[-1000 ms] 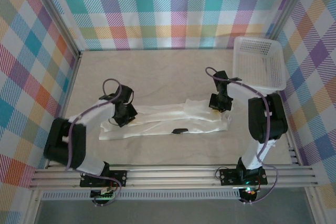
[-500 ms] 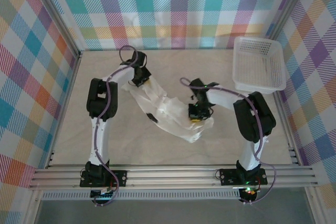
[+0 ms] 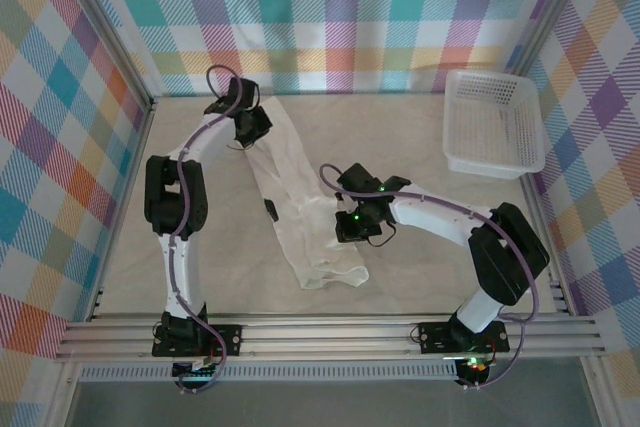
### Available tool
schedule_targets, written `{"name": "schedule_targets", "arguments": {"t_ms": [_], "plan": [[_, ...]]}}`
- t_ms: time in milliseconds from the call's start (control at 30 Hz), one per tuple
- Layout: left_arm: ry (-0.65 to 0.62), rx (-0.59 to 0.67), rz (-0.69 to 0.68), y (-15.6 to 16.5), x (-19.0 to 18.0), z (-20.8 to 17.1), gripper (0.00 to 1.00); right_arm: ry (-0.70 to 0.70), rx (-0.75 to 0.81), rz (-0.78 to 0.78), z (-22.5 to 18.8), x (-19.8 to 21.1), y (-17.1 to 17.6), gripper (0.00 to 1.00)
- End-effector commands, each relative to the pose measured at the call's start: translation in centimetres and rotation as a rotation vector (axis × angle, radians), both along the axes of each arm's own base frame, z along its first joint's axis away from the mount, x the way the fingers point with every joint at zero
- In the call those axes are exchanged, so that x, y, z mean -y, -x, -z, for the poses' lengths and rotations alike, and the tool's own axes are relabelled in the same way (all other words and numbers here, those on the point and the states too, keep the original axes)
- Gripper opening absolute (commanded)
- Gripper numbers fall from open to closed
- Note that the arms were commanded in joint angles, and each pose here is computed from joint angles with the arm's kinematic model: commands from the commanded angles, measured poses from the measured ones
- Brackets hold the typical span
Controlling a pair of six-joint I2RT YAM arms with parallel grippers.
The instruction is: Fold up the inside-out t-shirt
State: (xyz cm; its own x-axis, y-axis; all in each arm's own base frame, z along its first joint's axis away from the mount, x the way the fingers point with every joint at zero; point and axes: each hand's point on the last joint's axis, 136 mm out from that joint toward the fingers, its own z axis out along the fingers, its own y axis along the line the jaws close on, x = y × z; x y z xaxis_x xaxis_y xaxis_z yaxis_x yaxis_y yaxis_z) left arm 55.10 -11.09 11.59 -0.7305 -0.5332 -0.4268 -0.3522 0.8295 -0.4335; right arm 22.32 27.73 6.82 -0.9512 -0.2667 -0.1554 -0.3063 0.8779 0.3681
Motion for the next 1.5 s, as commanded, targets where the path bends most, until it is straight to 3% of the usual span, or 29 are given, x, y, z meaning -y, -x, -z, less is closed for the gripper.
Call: {"name": "schedule_targets", "arguments": {"t_ms": [0, 300, 433, 600, 700, 767, 867, 967, 1200, 1300, 1400, 1467], "plan": [[0.042, -0.062, 0.074, 0.4, 1.1, 3.1, 0.0, 0.002, -0.024, -0.068, 2.4, -0.8, 0.3, 0.07], [0.101, -0.082, 0.012, -5.1, 2.8, 8.9, 0.0, -0.043, -0.033, -0.212, 3.5, -5.7, -0.2, 0.06], [0.188, -0.022, -0.015, -8.6, 4.2, 9.9, 0.0, -0.061, -0.023, -0.315, 3.5, -8.6, 0.6, 0.1], [0.24, 0.086, 0.003, -11.3, 5.5, 5.9, 0.0, -0.118, 0.038, -0.362, 0.8, -10.6, 0.4, 0.21], [0.221, 0.173, 0.031, -10.6, 4.9, 0.2, 0.15, -0.154, 0.182, -0.279, -2.8, -9.4, -1.0, 0.33], [0.225, 0.227, 0.045, -8.7, 4.2, -3.8, 0.29, -0.187, 0.274, -0.189, -4.5, -8.0, -2.0, 0.45], [0.203, 0.279, 0.055, -4.2, 2.9, -8.1, 0.41, -0.181, 0.315, -0.032, -4.4, -5.0, -3.7, 0.58], [0.166, 0.278, 0.053, 1.7, 1.4, -9.8, 0.46, -0.188, 0.24, 0.018, -2.3, -3.7, -4.5, 0.59], [0.137, 0.097, 0.063, 15.6, -0.6, -5.5, 0.53, -0.244, 0.082, -0.091, 0.9, -6.9, -4.4, 0.61], [0.136, 0.003, 0.087, 20.8, -0.2, -3.0, 0.57, -0.299, 0.022, -0.13, 1.2, -8.3, -3.8, 0.5], [0.19, -0.092, 0.104, 25.2, 1.1, 0.1, 0.62, -0.32, -0.002, -0.138, 1.0, -8.7, -3.5, 0.22], [0.242, -0.141, 0.132, 27.5, 2.6, 2.0, 0.67, -0.325, 0.025, -0.128, 0.3, -8.4, -3.5, 0.1]]}}
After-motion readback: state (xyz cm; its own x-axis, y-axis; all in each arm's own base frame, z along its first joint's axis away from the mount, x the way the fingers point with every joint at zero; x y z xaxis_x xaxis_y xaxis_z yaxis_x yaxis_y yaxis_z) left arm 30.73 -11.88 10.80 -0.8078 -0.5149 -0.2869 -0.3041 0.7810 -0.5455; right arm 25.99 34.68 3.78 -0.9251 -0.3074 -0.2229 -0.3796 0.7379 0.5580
